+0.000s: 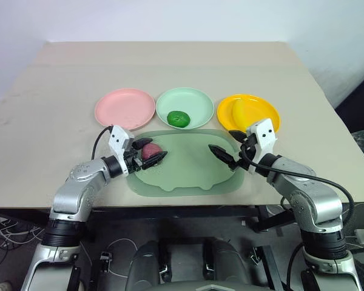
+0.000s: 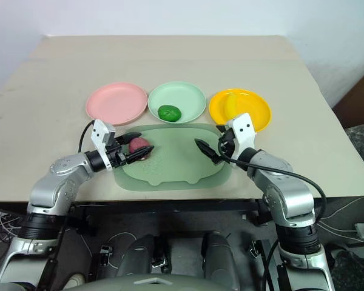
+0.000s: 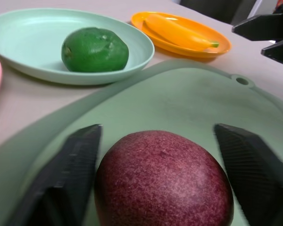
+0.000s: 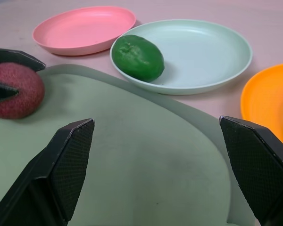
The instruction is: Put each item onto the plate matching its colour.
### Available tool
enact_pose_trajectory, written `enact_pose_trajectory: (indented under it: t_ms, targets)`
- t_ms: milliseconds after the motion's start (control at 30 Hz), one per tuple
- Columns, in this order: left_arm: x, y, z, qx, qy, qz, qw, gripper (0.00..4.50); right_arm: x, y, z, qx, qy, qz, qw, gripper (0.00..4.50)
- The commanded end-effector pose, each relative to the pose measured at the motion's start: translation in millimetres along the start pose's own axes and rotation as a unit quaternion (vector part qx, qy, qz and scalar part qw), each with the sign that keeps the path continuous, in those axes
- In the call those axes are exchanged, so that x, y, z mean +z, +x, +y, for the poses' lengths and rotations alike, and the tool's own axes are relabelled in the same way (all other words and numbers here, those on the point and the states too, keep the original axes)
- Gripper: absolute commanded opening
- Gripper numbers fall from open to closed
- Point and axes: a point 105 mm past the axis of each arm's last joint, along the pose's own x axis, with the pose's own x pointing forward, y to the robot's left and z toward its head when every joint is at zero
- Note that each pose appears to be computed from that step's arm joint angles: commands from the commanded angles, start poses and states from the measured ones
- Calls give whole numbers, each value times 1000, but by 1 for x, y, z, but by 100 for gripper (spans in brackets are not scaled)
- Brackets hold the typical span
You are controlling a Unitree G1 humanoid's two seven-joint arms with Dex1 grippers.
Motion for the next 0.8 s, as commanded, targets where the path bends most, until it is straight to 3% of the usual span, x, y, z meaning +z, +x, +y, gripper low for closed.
enact_pose_trajectory:
  t_ms: [33,300,567,667,800]
  targets:
    - [5,-5,3,2,13,-7,1000,301,11,-4,-2,-7,-20,-14,1000,450]
    - [33,-27,23,48,22,-70,996,301,9,-1,-2,-6,-18,-11,1000,450]
    - [76,-33,86,202,49,-128,970,301,7,8,0,0,-17,-10,1000,450]
    - [65,-20,110,258,42,-68,963,301,9,15,1,2,-15,-11,1000,450]
    - [60,-5,118,276,47,-86,956,301,7,18,4,11,-30,-9,999,450]
